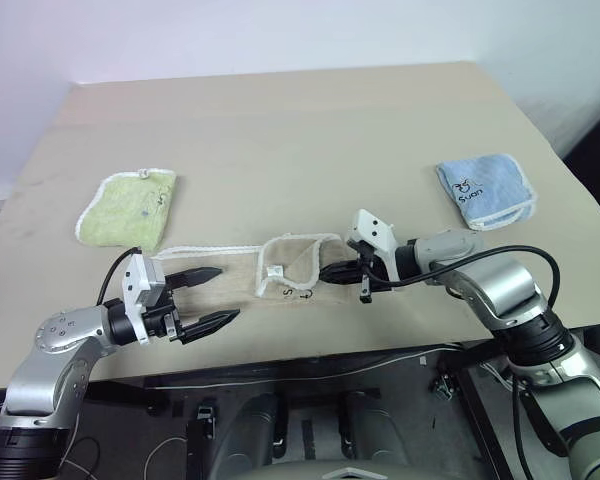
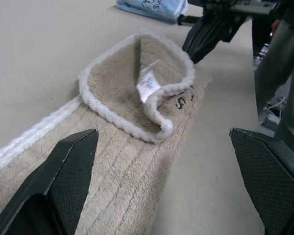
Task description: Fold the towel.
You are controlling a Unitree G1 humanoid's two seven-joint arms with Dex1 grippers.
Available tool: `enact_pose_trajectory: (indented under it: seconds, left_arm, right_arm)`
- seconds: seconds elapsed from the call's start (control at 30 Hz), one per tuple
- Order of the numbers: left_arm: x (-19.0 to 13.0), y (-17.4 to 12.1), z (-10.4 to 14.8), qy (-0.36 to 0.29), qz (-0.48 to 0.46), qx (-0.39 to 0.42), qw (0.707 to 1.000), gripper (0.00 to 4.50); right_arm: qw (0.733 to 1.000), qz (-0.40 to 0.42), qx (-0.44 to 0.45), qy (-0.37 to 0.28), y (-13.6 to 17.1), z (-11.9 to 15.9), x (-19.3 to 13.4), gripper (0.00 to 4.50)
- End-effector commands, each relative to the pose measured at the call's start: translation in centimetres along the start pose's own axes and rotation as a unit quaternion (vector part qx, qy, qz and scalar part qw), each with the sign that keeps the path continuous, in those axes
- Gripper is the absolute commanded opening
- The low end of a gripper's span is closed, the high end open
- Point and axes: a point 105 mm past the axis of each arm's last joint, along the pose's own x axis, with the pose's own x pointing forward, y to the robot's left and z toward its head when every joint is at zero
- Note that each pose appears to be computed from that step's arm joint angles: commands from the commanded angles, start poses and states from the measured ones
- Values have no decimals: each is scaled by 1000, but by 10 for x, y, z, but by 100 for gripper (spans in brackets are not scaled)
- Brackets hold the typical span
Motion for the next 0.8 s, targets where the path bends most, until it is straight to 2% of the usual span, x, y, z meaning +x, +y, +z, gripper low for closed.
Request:
enact_pose_trajectory:
  seconds: [0.03,0.2,0.47,0.6,0.7,0.73,0.8]
  left_arm:
    - [-5,-1,8,-10,7,22,1000,450]
    - [-4,-1,8,-13,10,23,1000,450]
    - [0,-7,15,-26,10,21,999,450]
    - [0,-5,25,-47,20,23,998,450]
    - [3,0,37,-72,28,20,997,450]
    - [4,2,39,-76,30,20,997,450]
    - [5,5,40,-72,29,23,997,450]
  right_arm:
    - [999,1,-32,-24,-2,17,6,2]
    - [997,8,-46,-66,-4,48,23,2]
    - [994,27,-69,-77,3,62,50,2]
    - [990,13,-67,-120,-1,72,45,2]
    - [982,6,-26,-186,-3,83,20,2]
    - [981,6,-20,-191,-2,83,16,2]
    - [987,-18,-6,-159,-9,68,22,2]
